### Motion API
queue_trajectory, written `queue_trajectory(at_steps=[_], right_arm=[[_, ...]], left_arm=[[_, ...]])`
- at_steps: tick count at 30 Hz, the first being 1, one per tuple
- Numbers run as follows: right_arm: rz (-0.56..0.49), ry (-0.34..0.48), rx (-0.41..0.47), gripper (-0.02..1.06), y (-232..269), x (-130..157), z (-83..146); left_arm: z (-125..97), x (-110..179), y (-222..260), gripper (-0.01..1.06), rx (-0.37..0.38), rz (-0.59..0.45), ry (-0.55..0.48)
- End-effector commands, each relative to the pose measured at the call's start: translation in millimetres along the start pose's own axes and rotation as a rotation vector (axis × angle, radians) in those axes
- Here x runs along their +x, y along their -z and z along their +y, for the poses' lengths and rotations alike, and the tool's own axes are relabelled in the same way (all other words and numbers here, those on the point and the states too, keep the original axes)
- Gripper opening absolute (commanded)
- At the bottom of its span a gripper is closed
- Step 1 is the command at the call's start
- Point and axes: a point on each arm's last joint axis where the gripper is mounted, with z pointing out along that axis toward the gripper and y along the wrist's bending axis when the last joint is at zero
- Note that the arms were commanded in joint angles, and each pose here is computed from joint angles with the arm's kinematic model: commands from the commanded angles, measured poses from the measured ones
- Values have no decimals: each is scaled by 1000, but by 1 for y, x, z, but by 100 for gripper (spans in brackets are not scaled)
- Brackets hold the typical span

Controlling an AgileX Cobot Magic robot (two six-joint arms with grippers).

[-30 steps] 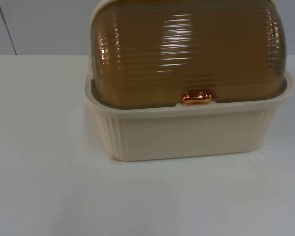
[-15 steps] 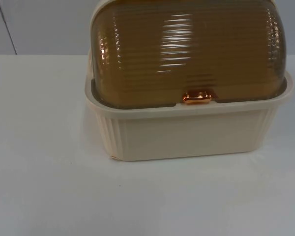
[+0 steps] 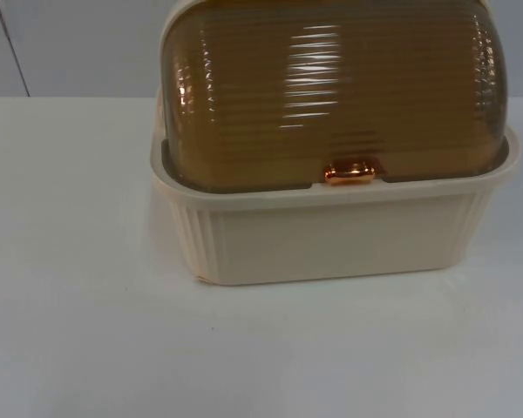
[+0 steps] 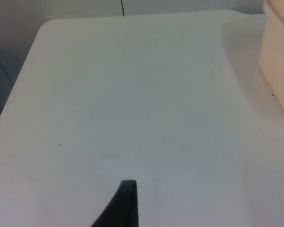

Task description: Open the box lid with the left hand, place the block into the box with the right hand, then close the box lid with the left hand.

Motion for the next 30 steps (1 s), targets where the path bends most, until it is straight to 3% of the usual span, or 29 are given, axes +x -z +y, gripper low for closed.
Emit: queue_trajectory(at_steps=[1,7,30], right_arm=[[-13,-3,-5,105,0,0,0],[-13,-5,-4,105,0,0,0],[-13,-8,-12,105,0,0,1]], left_arm=[[0,1,-1,105,5,5,10],[4,1,-1,105,-40,4,76],[4,1,-1,105,-42,4,75]])
